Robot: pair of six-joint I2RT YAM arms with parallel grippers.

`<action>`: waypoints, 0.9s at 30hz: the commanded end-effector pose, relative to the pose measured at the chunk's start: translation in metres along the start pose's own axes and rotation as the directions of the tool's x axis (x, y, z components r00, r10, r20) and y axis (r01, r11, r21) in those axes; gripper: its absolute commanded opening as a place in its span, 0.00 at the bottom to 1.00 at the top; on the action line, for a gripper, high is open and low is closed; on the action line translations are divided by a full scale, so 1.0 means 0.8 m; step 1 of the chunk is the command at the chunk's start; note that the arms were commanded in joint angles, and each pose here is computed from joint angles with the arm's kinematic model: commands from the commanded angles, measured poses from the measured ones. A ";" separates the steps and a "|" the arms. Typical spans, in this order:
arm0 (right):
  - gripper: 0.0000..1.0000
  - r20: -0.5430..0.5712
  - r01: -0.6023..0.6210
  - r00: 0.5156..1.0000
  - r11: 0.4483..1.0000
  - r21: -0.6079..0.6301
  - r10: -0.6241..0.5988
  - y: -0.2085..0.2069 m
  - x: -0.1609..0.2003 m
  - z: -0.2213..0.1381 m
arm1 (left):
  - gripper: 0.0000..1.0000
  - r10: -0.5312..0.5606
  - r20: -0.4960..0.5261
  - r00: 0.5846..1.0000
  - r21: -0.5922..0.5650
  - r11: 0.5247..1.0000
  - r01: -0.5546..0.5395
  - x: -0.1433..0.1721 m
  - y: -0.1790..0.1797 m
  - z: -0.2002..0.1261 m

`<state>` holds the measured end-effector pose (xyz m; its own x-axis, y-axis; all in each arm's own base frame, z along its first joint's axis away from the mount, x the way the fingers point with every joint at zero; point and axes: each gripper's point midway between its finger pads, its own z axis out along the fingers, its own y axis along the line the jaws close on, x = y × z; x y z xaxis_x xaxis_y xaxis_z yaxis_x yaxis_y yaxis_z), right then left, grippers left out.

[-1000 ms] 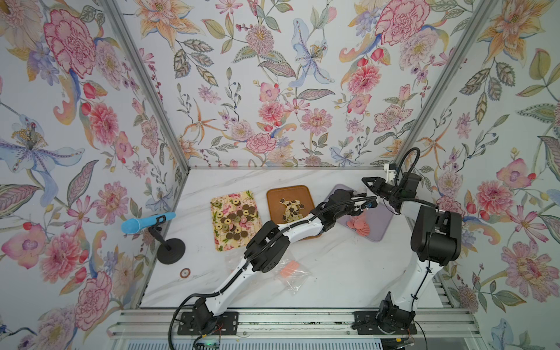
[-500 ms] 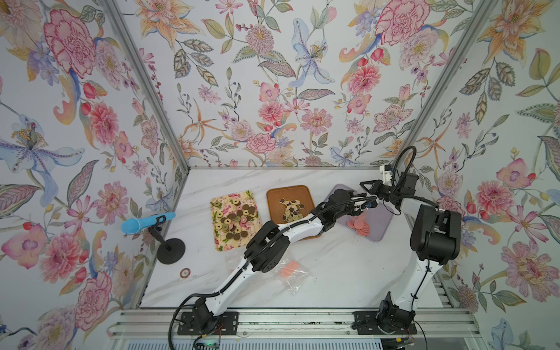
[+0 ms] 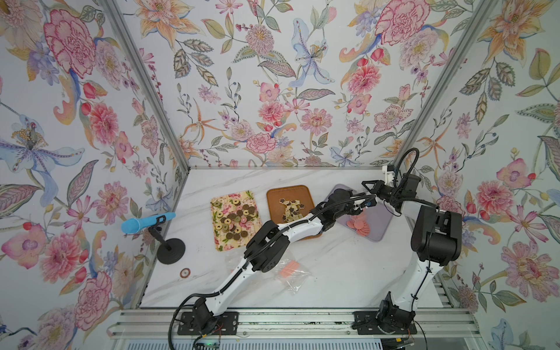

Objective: Pour cookies out of the ziploc bag
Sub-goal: 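Pour the cookies out of the ziploc bag onto the tray.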

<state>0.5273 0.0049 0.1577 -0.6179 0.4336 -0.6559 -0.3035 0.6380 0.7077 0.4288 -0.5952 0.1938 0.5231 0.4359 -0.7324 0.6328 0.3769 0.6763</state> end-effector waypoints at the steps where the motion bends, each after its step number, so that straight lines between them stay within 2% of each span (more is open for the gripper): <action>1: 0.00 0.082 0.079 0.994 0.996 -0.034 -0.076 0.030 -0.031 -0.013 | 0.00 -0.029 0.023 0.999 -0.075 0.997 0.031 -0.012 0.050 0.001; 5: 0.00 0.099 0.084 0.992 0.994 -0.068 -0.077 0.038 -0.038 -0.012 | 0.00 -0.020 0.022 1.000 -0.104 0.994 0.022 -0.005 0.068 0.004; 11: 0.00 0.115 0.091 0.990 0.994 -0.054 -0.084 0.037 -0.037 -0.018 | 0.00 -0.020 0.046 0.999 -0.129 0.991 0.026 0.001 0.089 0.006; 27: 0.00 0.150 0.137 0.981 0.988 -0.069 -0.125 0.053 -0.057 -0.030 | 0.00 -0.053 0.034 0.998 -0.114 0.992 0.057 0.042 0.064 0.016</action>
<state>0.5300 -0.0002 0.1874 -0.5263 0.4523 -0.7200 -0.3758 0.6358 0.6741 0.4840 -0.5714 0.1945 0.5011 0.4283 -0.7520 0.5929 0.4630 0.6588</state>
